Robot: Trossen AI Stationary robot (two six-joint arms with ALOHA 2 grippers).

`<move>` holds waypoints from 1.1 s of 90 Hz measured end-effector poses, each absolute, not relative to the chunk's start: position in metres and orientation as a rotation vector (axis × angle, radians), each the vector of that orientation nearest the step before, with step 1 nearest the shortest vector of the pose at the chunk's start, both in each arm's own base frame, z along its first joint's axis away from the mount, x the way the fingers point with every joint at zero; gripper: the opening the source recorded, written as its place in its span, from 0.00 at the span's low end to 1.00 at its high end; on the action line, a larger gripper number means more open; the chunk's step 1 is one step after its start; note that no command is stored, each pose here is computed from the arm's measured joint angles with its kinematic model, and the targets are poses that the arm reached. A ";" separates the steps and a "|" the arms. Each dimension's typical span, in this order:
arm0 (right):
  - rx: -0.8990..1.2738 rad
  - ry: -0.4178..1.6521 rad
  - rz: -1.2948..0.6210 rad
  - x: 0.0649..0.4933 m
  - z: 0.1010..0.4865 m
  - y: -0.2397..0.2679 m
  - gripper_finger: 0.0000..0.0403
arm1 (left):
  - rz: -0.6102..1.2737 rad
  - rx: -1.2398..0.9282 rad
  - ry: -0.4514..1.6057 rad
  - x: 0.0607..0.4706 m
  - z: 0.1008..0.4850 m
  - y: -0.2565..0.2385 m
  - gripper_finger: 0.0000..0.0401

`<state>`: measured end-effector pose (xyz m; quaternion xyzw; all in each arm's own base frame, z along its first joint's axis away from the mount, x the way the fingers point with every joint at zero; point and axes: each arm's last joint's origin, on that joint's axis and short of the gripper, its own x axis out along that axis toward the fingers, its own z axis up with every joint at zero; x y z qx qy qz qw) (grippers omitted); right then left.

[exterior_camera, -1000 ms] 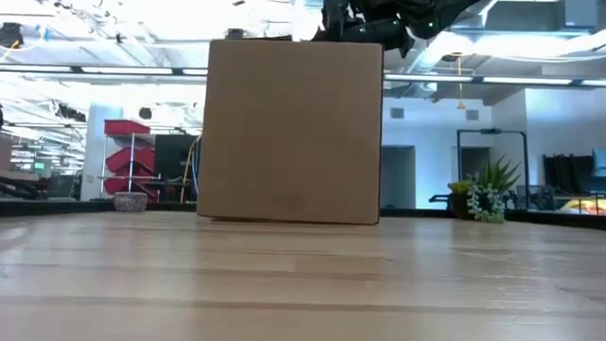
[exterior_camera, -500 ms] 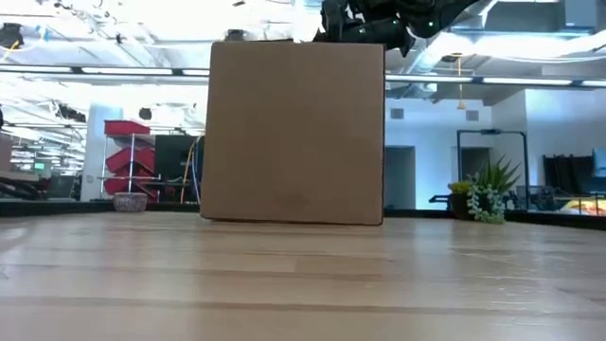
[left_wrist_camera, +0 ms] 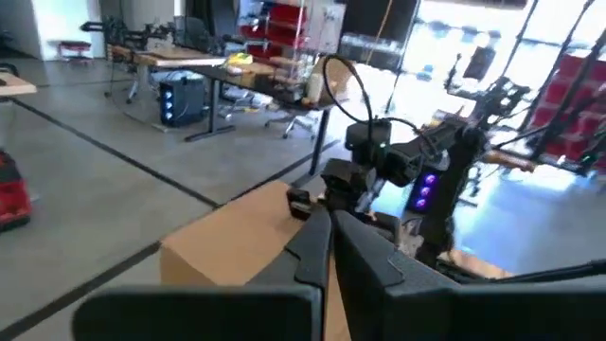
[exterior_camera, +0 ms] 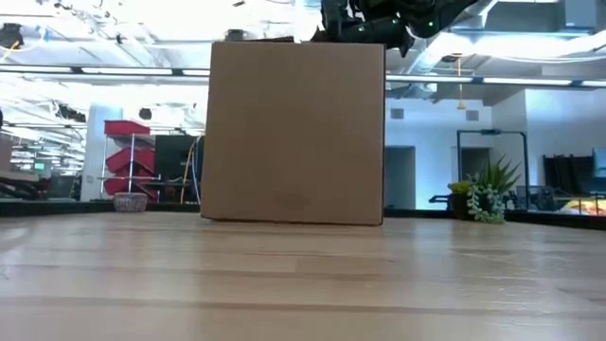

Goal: Wrap mug
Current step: Close the cardboard box, then return to Home Position

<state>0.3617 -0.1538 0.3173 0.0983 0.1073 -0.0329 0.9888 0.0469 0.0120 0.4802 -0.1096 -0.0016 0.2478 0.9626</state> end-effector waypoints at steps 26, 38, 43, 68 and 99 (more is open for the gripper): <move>0.243 0.199 -0.020 0.361 0.320 -0.152 0.00 | 0.437 -0.291 -0.134 0.049 0.402 0.011 0.00; 0.243 0.199 -0.020 0.361 0.320 -0.152 0.00 | 0.431 -0.333 -0.168 0.045 0.365 0.011 0.00; 0.243 0.198 -0.023 0.360 0.320 -0.154 0.00 | 0.429 -0.347 -0.175 0.043 0.349 0.011 0.00; 0.245 0.132 -0.019 0.348 0.338 -0.159 0.00 | 0.405 -0.434 -0.227 0.037 0.285 0.011 0.00; 0.278 0.168 0.001 0.290 0.387 -0.138 0.00 | 0.365 -0.440 -0.230 0.059 0.259 0.009 0.00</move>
